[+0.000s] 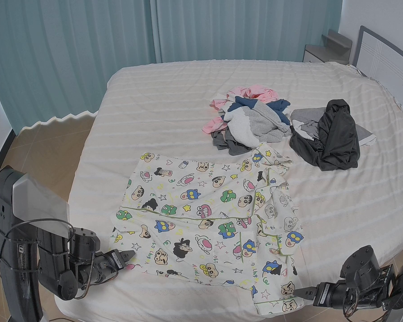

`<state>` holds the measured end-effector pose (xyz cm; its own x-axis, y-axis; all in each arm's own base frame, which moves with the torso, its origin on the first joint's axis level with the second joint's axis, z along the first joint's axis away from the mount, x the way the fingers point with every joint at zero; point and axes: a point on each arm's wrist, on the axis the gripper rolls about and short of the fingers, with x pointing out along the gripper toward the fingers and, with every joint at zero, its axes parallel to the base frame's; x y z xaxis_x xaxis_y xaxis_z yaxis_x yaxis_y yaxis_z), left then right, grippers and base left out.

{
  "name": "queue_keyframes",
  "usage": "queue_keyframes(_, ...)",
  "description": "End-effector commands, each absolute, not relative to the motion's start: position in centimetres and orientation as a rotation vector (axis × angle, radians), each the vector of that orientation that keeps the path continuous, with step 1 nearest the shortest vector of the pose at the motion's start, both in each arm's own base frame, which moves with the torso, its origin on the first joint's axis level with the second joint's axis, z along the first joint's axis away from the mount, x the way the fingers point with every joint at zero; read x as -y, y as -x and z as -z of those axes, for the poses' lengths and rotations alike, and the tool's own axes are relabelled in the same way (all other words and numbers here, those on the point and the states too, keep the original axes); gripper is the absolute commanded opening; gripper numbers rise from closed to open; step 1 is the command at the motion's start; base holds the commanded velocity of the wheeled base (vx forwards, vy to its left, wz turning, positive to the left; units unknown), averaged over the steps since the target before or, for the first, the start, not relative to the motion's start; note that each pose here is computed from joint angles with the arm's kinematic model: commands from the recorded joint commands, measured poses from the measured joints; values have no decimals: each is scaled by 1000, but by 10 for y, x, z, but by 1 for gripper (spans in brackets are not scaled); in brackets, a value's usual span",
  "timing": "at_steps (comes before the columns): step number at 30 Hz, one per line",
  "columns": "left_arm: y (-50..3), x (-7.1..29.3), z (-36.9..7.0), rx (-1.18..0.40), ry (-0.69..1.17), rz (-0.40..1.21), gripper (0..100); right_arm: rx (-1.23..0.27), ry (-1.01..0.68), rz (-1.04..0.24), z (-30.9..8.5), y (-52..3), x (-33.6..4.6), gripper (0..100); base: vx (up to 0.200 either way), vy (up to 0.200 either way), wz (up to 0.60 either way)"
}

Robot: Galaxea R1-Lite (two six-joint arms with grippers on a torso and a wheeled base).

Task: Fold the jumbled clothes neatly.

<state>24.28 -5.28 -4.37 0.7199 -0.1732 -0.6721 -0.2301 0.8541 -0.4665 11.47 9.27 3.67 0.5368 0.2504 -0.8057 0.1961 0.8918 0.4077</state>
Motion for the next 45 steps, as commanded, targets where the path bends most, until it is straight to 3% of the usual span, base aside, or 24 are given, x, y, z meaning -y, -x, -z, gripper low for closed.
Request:
queue_keyframes(1, -245, 53, 44, -760, 562, -46, 0, -1024, -481, -27, -35, -111, -90, 100, 0, 0, 0)
queue_keyframes(20, -239, 45, 24, -689, 462, -76, 0, -953, -520, -70, -47, -109, -87, 100, 0, 0, 0)
queue_keyframes(45, -184, 36, 31, -1005, 407, -230, 0, -950, -515, -90, -48, -107, -89, 100, 0, 0, 0)
